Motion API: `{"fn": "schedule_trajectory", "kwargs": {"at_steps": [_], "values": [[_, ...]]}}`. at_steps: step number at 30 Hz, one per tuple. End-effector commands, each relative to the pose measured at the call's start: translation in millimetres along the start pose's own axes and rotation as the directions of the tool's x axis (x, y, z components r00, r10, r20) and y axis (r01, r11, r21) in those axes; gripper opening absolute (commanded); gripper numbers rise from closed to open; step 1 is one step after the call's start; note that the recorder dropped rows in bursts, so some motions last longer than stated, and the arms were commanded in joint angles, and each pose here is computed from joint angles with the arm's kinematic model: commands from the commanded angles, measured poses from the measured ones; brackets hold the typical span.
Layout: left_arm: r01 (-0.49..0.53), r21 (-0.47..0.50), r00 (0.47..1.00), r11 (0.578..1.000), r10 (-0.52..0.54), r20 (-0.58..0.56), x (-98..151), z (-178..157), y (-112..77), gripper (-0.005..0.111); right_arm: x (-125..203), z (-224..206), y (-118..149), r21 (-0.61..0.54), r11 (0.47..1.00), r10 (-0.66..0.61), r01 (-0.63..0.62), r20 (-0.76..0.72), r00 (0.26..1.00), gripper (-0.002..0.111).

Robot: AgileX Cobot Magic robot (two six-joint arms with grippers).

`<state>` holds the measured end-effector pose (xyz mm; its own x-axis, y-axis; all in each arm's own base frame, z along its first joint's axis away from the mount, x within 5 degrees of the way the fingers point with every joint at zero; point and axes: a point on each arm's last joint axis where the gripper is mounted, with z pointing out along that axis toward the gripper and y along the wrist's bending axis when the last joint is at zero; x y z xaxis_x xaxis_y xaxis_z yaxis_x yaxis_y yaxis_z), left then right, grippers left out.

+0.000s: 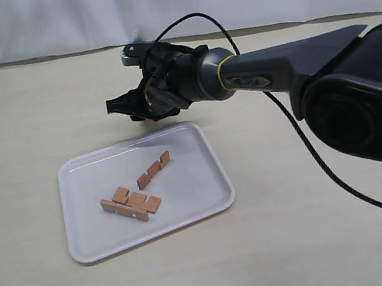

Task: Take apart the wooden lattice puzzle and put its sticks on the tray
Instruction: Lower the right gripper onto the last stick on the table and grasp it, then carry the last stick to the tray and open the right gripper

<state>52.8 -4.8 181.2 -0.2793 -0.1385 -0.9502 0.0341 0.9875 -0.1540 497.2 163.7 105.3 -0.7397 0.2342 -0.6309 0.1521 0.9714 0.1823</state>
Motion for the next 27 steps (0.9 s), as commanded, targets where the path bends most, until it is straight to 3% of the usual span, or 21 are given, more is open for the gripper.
{"fn": "schedule_trajectory", "kwargs": {"at_steps": [1,4,7,17,27], "values": [[0.008,0.004,1.0,1.0,-0.008,0.008,-0.2,0.2,-0.2,0.0,2.4,5.4,-0.4,-0.004,1.0,-0.004,0.004,0.002,1.0,0.045],[0.008,0.004,1.0,1.0,-0.008,0.008,-0.2,0.2,-0.2,0.0,2.8,7.1,-0.6,0.002,1.0,-0.004,0.004,-0.001,1.0,0.037],[0.008,0.004,1.0,1.0,-0.008,0.008,-0.2,0.2,-0.2,0.0,0.9,4.8,-0.3,0.003,0.999,-0.052,0.052,0.002,0.999,0.004],[0.008,0.004,1.0,1.0,-0.008,0.008,-0.2,0.2,-0.2,0.0,-38.7,-52.1,4.1,0.068,0.977,-0.206,0.201,0.064,0.977,0.004],[0.008,0.004,1.0,1.0,-0.008,0.008,-0.2,0.2,-0.2,0.0,-43.8,-127.2,20.6,0.091,0.874,-0.482,0.477,0.045,0.875,0.004]]}}
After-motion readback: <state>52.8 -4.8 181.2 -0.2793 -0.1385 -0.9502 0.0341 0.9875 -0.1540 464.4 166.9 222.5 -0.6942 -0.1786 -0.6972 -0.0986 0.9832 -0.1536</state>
